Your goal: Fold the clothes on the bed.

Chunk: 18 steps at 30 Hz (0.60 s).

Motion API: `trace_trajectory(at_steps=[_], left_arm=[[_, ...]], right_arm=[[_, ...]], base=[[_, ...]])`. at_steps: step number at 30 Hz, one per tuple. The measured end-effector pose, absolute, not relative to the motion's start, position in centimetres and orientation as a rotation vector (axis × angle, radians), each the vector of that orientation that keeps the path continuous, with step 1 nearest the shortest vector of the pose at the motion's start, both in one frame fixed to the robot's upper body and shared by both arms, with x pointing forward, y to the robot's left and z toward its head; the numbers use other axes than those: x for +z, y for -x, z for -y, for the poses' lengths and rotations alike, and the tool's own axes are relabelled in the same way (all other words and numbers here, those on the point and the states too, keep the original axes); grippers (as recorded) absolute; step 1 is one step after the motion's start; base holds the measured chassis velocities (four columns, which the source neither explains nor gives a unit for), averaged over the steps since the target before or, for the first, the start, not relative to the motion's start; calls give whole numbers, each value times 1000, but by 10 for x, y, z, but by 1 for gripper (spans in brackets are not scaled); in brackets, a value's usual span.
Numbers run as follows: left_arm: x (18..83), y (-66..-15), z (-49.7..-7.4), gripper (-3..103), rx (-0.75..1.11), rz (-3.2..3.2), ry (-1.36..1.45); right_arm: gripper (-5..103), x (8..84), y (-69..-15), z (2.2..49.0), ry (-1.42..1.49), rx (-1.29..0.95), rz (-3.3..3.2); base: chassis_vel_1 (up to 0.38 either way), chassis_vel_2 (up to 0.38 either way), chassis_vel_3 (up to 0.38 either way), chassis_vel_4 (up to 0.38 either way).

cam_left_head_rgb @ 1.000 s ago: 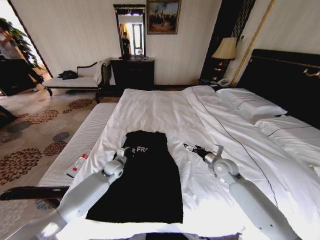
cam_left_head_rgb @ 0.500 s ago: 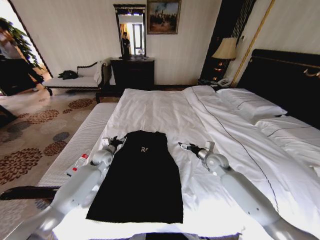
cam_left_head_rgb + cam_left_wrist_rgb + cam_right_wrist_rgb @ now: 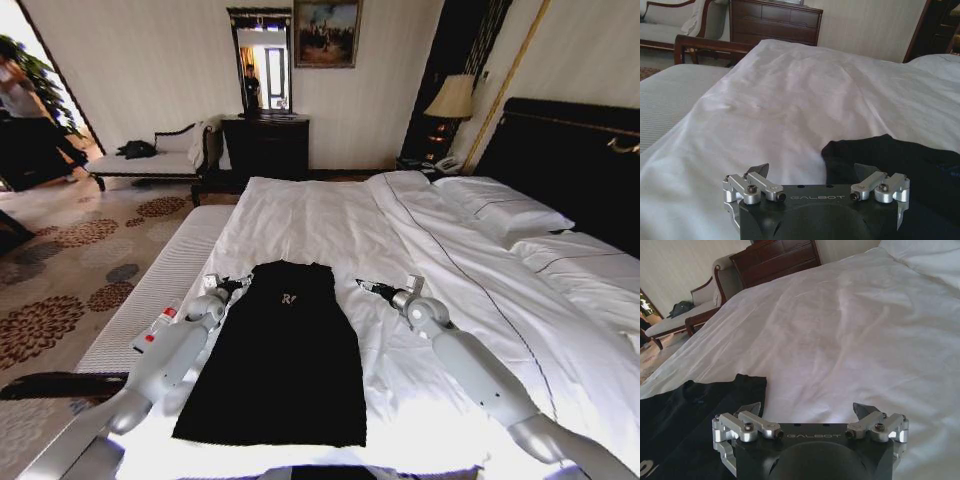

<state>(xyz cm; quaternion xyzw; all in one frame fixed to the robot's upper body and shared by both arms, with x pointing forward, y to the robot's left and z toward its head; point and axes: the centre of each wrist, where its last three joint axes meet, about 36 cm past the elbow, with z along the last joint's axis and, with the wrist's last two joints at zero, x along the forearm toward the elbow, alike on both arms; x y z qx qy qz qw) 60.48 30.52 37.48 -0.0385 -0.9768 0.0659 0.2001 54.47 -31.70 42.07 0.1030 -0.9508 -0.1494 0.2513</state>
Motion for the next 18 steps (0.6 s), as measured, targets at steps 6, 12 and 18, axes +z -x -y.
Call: trace_trajectory(at_steps=[6, 12, 18], left_arm=[[369, -624, -295, 95, 193, 2728, 123], [360, -630, -285, 94, 202, 2713, 121], [353, -634, -278, 93, 223, 2701, 120]], right_arm=[[100, 418, -564, 312, -256, -433, 2589], [100, 414, -580, 307, -265, -497, 2578], [100, 405, -591, 295, -338, -593, 2568]], base=[[0, 0, 0, 0], [0, 0, 0, 0], [0, 0, 0, 0]])
